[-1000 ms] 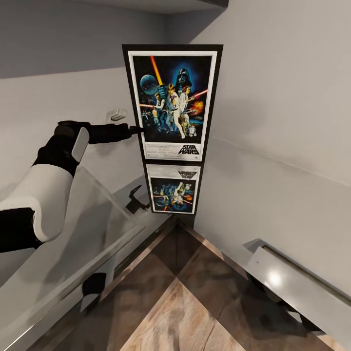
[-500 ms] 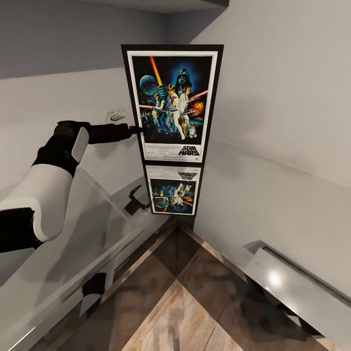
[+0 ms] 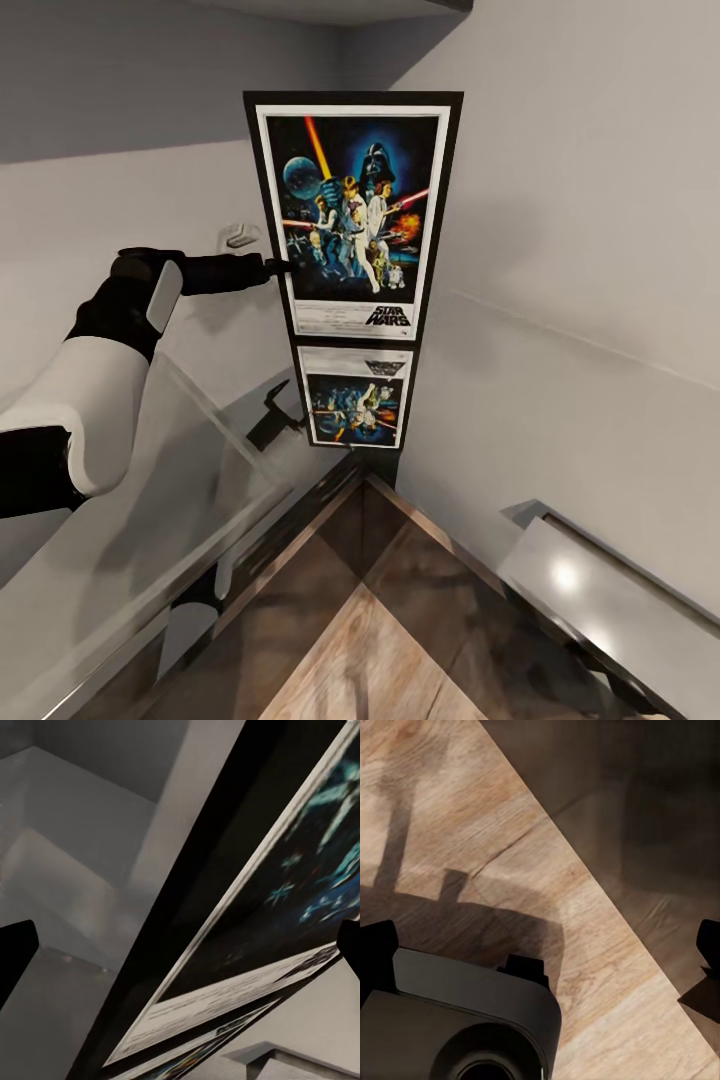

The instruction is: Pick up the poster from the kitchen countertop and hang it on one of the wall nails in the kitchen.

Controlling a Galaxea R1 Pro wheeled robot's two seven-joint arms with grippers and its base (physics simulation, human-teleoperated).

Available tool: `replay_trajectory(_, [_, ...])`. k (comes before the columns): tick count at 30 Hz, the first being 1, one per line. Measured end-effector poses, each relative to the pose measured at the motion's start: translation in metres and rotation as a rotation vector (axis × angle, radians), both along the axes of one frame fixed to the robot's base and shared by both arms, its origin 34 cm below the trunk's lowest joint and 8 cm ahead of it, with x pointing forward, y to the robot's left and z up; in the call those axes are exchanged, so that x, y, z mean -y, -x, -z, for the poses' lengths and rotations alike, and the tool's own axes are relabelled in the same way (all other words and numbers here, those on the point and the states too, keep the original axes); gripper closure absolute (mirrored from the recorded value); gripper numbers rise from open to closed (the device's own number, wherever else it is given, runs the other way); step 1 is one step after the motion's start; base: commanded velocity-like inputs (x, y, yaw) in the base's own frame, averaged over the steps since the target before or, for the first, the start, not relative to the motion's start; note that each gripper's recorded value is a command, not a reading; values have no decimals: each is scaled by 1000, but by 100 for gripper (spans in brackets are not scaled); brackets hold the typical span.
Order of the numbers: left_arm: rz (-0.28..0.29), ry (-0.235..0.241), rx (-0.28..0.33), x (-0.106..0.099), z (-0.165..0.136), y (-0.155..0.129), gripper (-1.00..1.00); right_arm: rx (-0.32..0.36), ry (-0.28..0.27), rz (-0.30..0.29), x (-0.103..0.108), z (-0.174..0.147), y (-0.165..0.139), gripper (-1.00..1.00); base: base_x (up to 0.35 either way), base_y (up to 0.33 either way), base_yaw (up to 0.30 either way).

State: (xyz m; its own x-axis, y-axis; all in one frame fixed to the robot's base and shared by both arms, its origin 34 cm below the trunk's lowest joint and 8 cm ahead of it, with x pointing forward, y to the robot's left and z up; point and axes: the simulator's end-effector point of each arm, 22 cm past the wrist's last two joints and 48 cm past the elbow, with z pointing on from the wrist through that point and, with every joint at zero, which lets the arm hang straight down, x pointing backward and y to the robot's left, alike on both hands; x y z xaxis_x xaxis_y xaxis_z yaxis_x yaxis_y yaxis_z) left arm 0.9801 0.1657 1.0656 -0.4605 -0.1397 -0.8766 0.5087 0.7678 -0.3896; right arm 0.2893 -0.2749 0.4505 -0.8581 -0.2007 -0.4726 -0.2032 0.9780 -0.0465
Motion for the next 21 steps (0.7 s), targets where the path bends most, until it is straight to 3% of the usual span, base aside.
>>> replay_trajectory(21, [2, 3, -1, 0, 0, 0, -100, 1, 0, 0, 0, 0, 0, -100, 1, 0, 0])
